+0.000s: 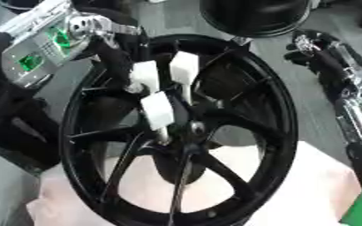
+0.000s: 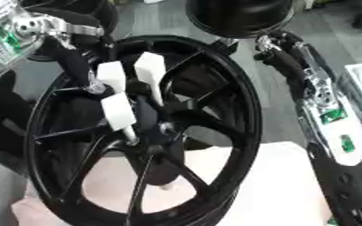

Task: Pull the pin out of the wheel hub.

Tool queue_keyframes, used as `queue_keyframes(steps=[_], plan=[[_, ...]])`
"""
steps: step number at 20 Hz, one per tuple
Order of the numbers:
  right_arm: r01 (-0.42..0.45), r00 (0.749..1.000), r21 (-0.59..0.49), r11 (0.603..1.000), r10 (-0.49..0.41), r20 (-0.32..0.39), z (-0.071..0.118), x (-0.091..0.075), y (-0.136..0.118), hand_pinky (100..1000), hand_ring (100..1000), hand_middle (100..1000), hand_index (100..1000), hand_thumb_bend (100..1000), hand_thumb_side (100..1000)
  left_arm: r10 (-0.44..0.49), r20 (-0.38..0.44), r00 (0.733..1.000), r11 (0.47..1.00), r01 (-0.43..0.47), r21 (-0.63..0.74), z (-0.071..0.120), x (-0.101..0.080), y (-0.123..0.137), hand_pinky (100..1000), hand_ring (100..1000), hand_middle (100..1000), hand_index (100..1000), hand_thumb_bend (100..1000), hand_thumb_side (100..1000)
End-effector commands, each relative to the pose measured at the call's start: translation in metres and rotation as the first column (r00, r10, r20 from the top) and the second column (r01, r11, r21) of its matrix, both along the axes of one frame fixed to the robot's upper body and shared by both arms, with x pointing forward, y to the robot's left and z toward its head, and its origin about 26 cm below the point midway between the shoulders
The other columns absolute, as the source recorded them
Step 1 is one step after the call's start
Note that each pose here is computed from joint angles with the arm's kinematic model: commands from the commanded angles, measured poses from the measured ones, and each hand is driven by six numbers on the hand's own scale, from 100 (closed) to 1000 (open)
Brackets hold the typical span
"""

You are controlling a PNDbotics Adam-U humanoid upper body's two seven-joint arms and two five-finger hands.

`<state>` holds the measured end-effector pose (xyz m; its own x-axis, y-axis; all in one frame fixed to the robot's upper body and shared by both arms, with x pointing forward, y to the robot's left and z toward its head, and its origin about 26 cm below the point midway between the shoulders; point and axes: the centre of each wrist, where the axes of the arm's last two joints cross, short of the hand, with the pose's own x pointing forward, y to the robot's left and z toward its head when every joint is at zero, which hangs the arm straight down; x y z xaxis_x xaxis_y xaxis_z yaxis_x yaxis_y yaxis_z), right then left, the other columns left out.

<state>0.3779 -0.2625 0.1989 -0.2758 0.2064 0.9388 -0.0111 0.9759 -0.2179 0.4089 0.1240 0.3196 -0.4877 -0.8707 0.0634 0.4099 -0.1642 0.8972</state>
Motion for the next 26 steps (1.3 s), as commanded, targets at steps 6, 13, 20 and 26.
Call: queue_keyframes(steps=[6,13,20,26], plan=[[0.005,1.000,-0.020,1.000,-0.005,0.028,0.009,-0.001,-0.004,838,679,626,809,113,511,0.109,-0.075,0.991,0.994,-0.108,0.020,0.017,-0.007,0.008,872,741,607,471,320,100],[0.008,1.000,-0.019,1.000,-0.008,0.028,0.009,-0.001,-0.005,838,679,626,809,110,514,0.083,-0.005,0.997,0.996,-0.083,0.016,0.031,-0.019,0.011,868,729,593,439,453,100],[0.011,1.000,-0.020,1.000,-0.010,0.027,0.009,-0.001,-0.006,838,679,627,809,107,516,0.072,0.069,0.995,0.997,-0.070,-0.019,0.053,-0.035,0.021,867,712,581,425,491,100],[0.023,0.999,-0.019,1.000,-0.022,0.028,0.009,-0.001,-0.009,838,679,627,810,104,517,0.149,0.193,0.970,0.984,-0.127,-0.123,0.093,-0.062,0.066,867,710,579,412,480,100]])
